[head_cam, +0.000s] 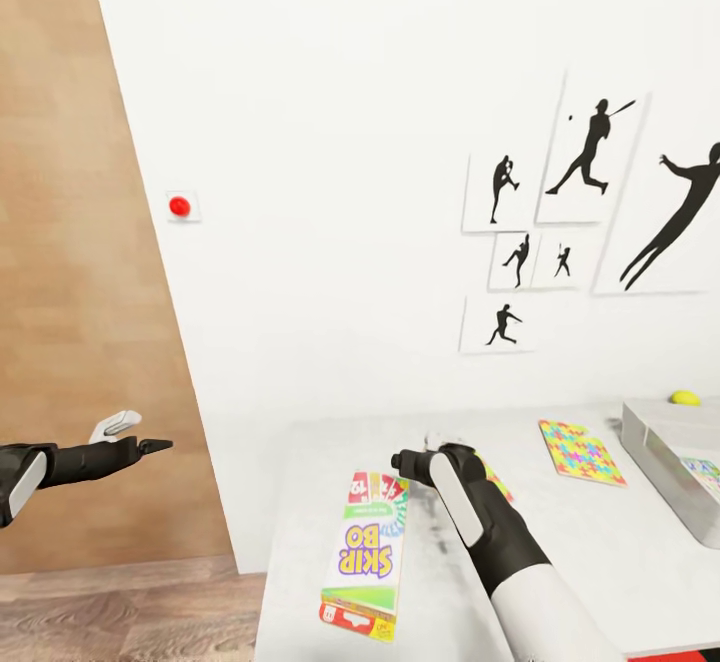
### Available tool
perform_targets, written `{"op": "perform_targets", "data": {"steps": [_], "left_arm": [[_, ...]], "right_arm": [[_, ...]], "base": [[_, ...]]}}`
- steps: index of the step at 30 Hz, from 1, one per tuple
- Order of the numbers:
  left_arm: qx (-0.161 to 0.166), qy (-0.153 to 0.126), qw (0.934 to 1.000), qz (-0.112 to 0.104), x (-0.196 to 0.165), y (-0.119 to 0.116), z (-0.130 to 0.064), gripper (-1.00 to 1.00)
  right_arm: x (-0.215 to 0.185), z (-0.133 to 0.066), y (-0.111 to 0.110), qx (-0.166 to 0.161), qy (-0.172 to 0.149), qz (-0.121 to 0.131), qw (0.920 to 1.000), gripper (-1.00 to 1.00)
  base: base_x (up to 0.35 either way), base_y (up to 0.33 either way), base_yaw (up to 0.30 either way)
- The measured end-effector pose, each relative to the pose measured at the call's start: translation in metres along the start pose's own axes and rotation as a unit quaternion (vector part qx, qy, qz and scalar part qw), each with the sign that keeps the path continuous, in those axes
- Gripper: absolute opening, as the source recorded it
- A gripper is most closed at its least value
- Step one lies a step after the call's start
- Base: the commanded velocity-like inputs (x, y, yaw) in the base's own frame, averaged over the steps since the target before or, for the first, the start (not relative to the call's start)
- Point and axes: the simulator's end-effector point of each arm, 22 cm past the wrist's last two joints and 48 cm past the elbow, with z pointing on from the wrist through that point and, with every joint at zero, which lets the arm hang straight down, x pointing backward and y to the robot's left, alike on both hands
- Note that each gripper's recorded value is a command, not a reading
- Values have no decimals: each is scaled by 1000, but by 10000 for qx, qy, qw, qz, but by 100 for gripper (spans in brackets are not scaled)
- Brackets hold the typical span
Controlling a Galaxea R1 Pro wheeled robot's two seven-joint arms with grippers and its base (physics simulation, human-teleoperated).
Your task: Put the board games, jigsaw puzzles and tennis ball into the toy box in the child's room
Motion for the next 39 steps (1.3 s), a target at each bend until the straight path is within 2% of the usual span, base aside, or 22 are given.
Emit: {"op": "perform_targets", "data": {"steps": [8, 39], "left_arm": [[-23, 55, 10000, -23, 4, 4, 4, 100], [-25, 262, 9996, -94, 23, 15, 21, 100]], "right_arm": [[15, 17, -6, 123, 311, -37, 9994, 100], [54, 44, -13, 161, 825, 20, 9965, 100]], "base": [[0, 0, 0], [0, 0, 0]]}}
